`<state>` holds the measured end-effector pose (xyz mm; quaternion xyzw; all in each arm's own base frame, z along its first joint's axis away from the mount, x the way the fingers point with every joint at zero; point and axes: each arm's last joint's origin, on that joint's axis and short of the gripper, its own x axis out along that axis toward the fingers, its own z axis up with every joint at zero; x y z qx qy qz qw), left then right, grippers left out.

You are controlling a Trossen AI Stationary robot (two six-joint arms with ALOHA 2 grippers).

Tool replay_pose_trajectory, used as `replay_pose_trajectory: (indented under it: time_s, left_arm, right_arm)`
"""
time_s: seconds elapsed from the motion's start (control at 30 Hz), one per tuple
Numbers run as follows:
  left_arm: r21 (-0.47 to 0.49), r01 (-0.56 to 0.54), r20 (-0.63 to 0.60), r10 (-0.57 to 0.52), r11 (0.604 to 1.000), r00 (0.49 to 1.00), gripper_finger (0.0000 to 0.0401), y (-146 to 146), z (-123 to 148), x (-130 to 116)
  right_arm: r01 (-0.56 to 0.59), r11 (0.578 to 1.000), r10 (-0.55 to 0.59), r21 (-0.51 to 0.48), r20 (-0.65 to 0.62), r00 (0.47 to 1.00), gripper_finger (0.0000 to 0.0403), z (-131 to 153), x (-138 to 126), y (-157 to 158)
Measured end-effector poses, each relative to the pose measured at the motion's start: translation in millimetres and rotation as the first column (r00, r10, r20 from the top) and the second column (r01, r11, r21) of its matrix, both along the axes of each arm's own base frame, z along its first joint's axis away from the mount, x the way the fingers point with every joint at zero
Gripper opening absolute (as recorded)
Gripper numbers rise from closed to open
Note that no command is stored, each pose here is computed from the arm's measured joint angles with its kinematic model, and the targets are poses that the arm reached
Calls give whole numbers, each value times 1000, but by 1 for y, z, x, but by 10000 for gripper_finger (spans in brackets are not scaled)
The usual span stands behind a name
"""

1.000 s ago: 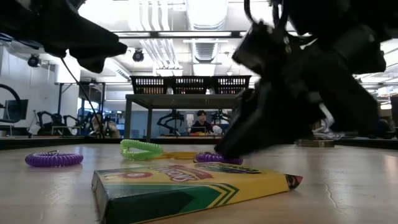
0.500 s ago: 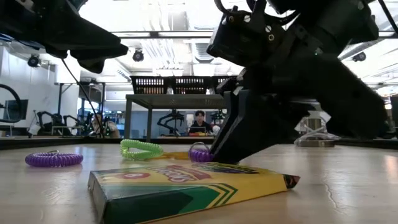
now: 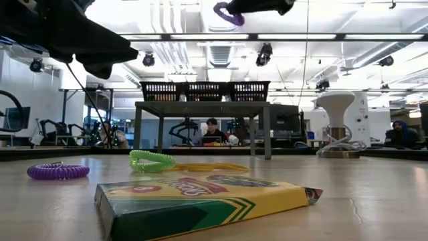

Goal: Pick & Place Office Desk Supplies
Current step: Put the violet spring keychain in the right black bin on the shelf, then put the yellow crayon box in the left black bin on the shelf

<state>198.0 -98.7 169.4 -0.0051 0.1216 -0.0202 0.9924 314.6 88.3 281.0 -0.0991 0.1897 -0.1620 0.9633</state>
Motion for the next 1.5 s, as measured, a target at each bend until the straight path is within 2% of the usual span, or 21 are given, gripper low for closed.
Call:
replay_pose_trajectory:
  time_s: [0.17, 0.37, 0.47, 0.63, 0.77, 0.87, 0.97, 1.1, 1.2, 1.3, 1.43, 1.5]
  left_arm:
    - [-5, -18, 2, 18, 1000, 1000, 124, 0, 0, 0]
    - [-11, -19, 1, 20, 1000, 1000, 124, 0, 0, 0]
    - [-11, -20, 1, 20, 1000, 1000, 124, 0, 0, 0]
    - [-17, -21, 1, 21, 1000, 1000, 124, 0, 0, 0]
    - [-17, -21, 1, 21, 1000, 1000, 124, 0, 0, 0]
    - [-18, -21, 0, 21, 1000, 1000, 124, 0, 0, 0]
    - [-19, -22, -2, 22, 1000, 1000, 124, 0, 0, 0]
    - [-15, -23, -11, 22, 1000, 1000, 124, 1, -1, 0]
    - [-19, -24, -14, 23, 1000, 1000, 124, 1, -1, 0]
    - [-30, -26, -14, 25, 999, 1000, 124, 0, -1, 0]
    - [-30, -14, -14, 14, 999, 1000, 124, -2, -1, -2]
    - [-14, -12, -13, 11, 1000, 1000, 124, -4, -1, -1]
  right_arm:
    - [75, 969, -94, 236, 70, 993, 28, 16, -9, -98]
    - [221, 856, -292, 468, 83, 953, 28, 13, -30, -204]
    - [207, 803, -287, 559, 59, 956, 28, 3, -35, -232]
    - [216, 769, -268, 601, -3, 963, 36, -10, -30, -243]
    - [248, 757, -267, 604, -60, 962, 66, -10, -27, -246]
    - [314, 759, -317, 570, -98, 943, 98, -4, -27, -246]
    - [351, 790, -352, 502, -97, 931, 127, 10, -29, -243]
    - [294, 854, -309, 428, -36, 950, 148, 34, -28, -224]
    - [274, 891, -291, 362, -7, 957, 151, 44, -25, -192]
    - [236, 938, -240, 253, -16, 971, 147, 42, -21, -145]
    - [136, 980, -122, 145, -102, 987, 136, 9, -23, -66]
    - [89, 986, -73, 140, -121, 990, 130, -15, -31, -27]
